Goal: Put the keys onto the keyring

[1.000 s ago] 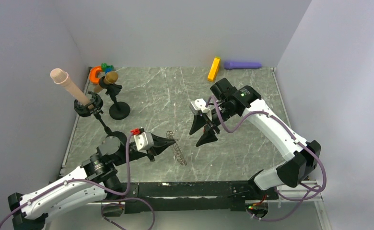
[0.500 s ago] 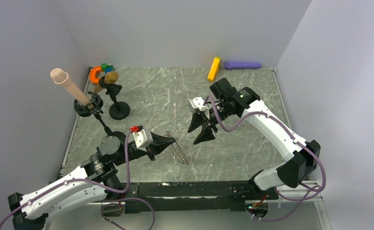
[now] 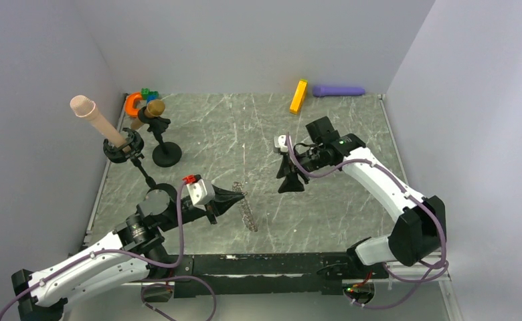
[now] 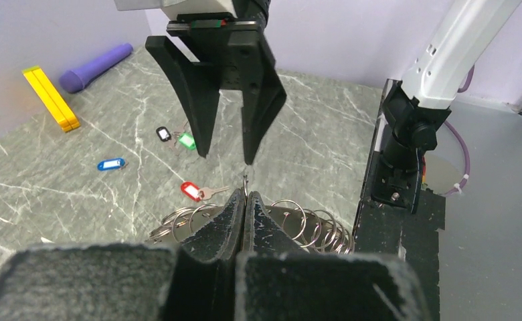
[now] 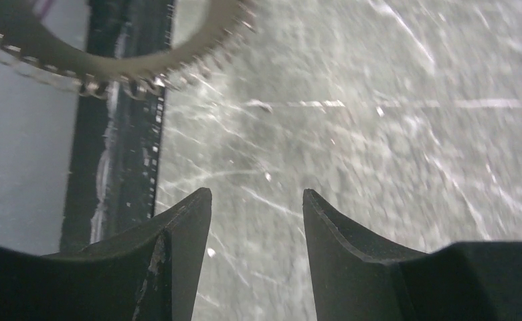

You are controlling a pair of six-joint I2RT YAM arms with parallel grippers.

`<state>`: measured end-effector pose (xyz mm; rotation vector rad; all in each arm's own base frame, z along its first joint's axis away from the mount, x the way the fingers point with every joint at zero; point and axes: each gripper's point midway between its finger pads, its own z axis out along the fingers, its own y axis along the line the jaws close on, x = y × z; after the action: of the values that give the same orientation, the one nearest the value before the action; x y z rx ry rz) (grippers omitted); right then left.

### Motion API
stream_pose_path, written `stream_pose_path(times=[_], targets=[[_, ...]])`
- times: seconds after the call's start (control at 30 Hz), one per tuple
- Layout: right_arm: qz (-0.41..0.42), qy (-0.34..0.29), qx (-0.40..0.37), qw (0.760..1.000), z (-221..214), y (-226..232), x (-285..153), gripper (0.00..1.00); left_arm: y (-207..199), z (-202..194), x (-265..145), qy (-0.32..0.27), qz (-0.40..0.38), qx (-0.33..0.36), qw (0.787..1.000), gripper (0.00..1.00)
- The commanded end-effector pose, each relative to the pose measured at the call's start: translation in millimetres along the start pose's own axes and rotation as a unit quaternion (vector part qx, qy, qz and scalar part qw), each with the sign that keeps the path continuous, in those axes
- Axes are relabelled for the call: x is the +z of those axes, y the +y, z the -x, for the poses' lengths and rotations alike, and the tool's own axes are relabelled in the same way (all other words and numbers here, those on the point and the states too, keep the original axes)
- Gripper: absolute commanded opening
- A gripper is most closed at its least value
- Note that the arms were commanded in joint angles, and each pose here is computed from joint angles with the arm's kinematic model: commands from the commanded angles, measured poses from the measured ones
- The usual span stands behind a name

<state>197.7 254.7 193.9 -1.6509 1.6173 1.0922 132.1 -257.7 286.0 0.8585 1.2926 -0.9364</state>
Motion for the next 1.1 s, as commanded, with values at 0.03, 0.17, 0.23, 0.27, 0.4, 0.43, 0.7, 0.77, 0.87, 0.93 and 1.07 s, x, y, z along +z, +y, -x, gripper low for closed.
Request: stream_pose_path(times=[0.03, 0.17, 0.23, 0.27, 0.4, 0.43, 0.7, 0.77, 0.87, 0.93, 1.07], targets=[[-0.097, 0.030, 0.036, 0.994, -33.9, -46.1, -22.0, 0.56, 4.6, 13.2, -4.1, -0.021, 0.011, 0.017, 1.000, 0.00], [-0.129, 0.071, 0.020, 0.989, -75.0, -61.8, -29.9, 0.54, 4.2, 11.8, -9.2, -0.020, 0.013, 0.017, 1.000, 0.00], [-0.119, 0.087, -0.036, 0.988, -91.0, -59.1, -28.3, 0.55, 5.3, 11.4, -11.9, -0.018, 0.014, 0.034, 0.999, 0.00], [-0.108, 0.090, -0.077, 0.987, -96.8, -55.7, -26.5, 0.55, 5.3, 10.7, -13.3, -0.017, 0.014, 0.036, 0.999, 0.00], [-0.048, 0.106, -0.157, 0.981, -121.5, -52.5, -12.2, 0.55, 6.3, 8.0, -18.4, -0.016, 0.018, 0.040, 0.999, 0.00], [-0.050, 0.106, -0.156, 0.981, -124.5, -59.6, -9.4, 0.54, 6.4, 7.2, -19.7, -0.017, 0.019, 0.041, 0.999, 0.00], [-0.101, 0.093, -0.160, 0.978, -136.7, -102.6, 7.9, 0.50, 9.5, 1.5, -31.1, -0.024, 0.035, 0.035, 0.998, 0.00], [-0.114, 0.097, -0.153, 0.977, -141.3, -110.8, 9.5, 0.48, 10.0, -0.5, -32.9, -0.024, 0.038, 0.036, 0.998, 0.00], [-0.118, 0.099, -0.147, 0.977, -145.3, -116.4, 12.0, 0.47, 10.4, -1.6, -34.3, -0.024, 0.039, 0.036, 0.998, 0.00], [-0.119, 0.101, -0.136, 0.978, -150.1, -119.2, 14.4, 0.46, 10.5, -2.9, -34.5, -0.023, 0.040, 0.036, 0.998, 0.00], [-0.125, 0.107, -0.127, 0.978, -158.1, -123.2, 16.7, 0.44, 10.8, -3.8, -34.5, -0.024, 0.041, 0.035, 0.998, 0.00]])
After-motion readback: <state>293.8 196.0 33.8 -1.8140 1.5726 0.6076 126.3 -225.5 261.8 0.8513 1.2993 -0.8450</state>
